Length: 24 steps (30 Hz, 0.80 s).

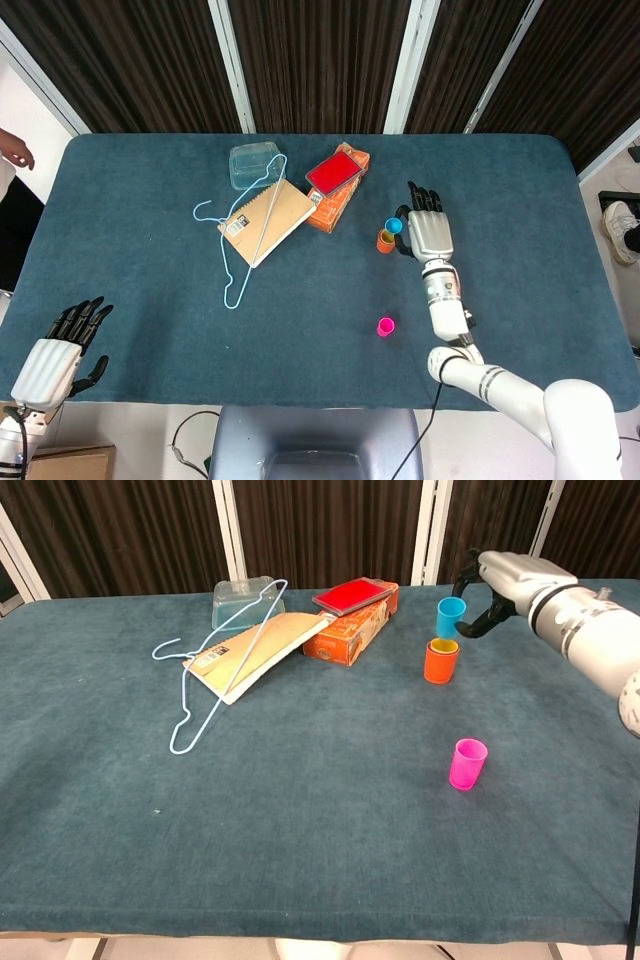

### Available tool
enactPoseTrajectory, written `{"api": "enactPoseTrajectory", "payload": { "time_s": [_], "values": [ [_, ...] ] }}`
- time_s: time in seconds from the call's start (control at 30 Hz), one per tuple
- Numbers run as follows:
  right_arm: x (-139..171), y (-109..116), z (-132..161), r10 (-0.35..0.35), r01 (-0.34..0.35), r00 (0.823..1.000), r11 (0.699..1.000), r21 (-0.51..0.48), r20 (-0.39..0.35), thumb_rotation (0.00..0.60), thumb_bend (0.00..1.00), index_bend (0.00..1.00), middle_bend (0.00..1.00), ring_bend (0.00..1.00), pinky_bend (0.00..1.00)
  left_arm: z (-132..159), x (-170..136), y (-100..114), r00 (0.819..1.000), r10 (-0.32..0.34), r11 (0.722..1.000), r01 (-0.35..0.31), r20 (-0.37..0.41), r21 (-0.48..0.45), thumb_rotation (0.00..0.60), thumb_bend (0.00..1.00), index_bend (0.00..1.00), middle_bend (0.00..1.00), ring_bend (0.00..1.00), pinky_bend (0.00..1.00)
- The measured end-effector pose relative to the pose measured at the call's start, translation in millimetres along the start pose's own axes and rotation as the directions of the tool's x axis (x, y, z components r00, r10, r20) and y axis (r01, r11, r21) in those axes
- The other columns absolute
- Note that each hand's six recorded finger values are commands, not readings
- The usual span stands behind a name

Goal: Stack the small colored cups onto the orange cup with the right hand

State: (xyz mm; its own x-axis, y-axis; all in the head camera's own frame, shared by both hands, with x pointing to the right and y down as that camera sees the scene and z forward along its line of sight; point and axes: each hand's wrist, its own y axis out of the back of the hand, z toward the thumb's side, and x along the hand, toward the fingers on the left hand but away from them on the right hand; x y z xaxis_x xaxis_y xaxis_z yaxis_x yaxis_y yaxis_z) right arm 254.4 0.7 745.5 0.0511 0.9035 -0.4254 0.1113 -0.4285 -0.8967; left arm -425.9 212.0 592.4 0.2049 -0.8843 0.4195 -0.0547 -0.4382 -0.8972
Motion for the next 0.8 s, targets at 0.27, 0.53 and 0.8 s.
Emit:
{"api": "enactPoseTrajectory", "payload": {
  "time_s": [0.27, 0.53, 0.8],
  "values": [
    [3, -9, -1, 0.022, -0.022, 1.000, 0.999, 0.035, 0.002, 0.600, 0.49, 0.57, 0.11, 0.00, 0.14, 0, 0, 0, 1.000, 0.000, 1.000, 0.000, 0.001, -0.003, 0.600, 0.43, 0.00, 0.00, 0.00, 0.11],
    [9, -17, 0, 0.077, -0.077, 0.997, 0.997, 0.016, -0.015, 0.600, 0.49, 0.20, 0.03, 0.00, 0.09, -1, 0, 1, 1.000, 0.002, 1.000, -0.002, 0.000, -0.005, 0.600, 0.43, 0.00, 0.00, 0.00, 0.11],
    [57, -9, 26, 0.113, -0.125, 0.971, 0.991, -0.046, -0.212, 0.600, 0.46, 0.22, 0.02, 0.00, 0.06, 1, 0, 0, 1.000, -0.001, 1.000, 0.001, 0.007, -0.003, 0.600, 0.43, 0.00, 0.00, 0.00, 0.11]
  ]
}}
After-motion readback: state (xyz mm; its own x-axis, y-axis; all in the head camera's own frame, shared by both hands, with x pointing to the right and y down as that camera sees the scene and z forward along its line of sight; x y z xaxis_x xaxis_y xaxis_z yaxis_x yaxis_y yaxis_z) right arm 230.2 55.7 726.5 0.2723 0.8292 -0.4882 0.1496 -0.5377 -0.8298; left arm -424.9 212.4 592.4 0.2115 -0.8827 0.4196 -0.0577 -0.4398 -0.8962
